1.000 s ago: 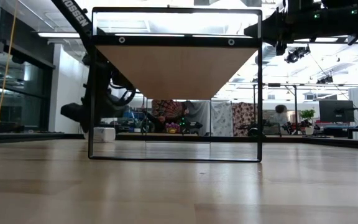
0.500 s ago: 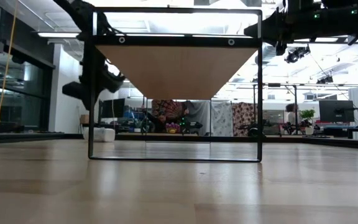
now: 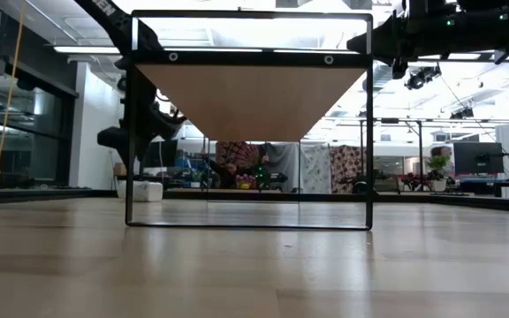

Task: Pick and place medicine bottles onto shelf by color
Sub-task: Put the pill bottle on the shelf

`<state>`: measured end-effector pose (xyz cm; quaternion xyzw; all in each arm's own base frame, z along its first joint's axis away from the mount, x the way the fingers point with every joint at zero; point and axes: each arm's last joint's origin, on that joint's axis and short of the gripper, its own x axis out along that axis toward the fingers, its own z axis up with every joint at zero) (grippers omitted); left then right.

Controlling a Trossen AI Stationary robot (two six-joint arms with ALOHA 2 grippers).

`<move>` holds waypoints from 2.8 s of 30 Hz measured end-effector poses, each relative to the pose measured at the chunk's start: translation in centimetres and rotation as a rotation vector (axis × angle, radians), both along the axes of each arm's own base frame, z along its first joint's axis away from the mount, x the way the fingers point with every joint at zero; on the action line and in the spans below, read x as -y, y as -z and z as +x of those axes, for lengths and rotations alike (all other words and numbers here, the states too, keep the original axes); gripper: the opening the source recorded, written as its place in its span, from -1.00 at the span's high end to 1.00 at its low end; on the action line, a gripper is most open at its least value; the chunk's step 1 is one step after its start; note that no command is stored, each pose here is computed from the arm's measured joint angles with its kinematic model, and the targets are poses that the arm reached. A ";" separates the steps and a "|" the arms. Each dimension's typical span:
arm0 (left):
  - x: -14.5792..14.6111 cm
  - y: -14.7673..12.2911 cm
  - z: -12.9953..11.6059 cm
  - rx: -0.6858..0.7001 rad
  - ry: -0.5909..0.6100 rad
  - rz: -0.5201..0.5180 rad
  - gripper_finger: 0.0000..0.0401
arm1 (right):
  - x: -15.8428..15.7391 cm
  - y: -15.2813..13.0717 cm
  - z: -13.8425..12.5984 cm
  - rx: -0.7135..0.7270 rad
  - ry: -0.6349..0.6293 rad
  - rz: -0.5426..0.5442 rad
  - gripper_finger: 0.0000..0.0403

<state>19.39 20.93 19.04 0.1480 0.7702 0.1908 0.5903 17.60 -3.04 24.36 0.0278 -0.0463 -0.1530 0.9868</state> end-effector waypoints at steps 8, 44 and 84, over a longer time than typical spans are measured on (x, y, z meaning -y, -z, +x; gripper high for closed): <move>-0.3 1.6 0.4 -0.050 0.041 -0.069 -0.53 | 0.0 0.0 0.0 0.000 0.000 0.000 1.00; -0.5 3.9 -0.2 -0.044 0.145 -0.162 -0.60 | 0.0 0.2 0.0 -0.011 -0.001 0.017 1.00; -1.0 6.2 0.6 -0.055 0.096 -0.149 -0.14 | 0.0 0.1 0.0 -0.013 0.000 0.010 1.00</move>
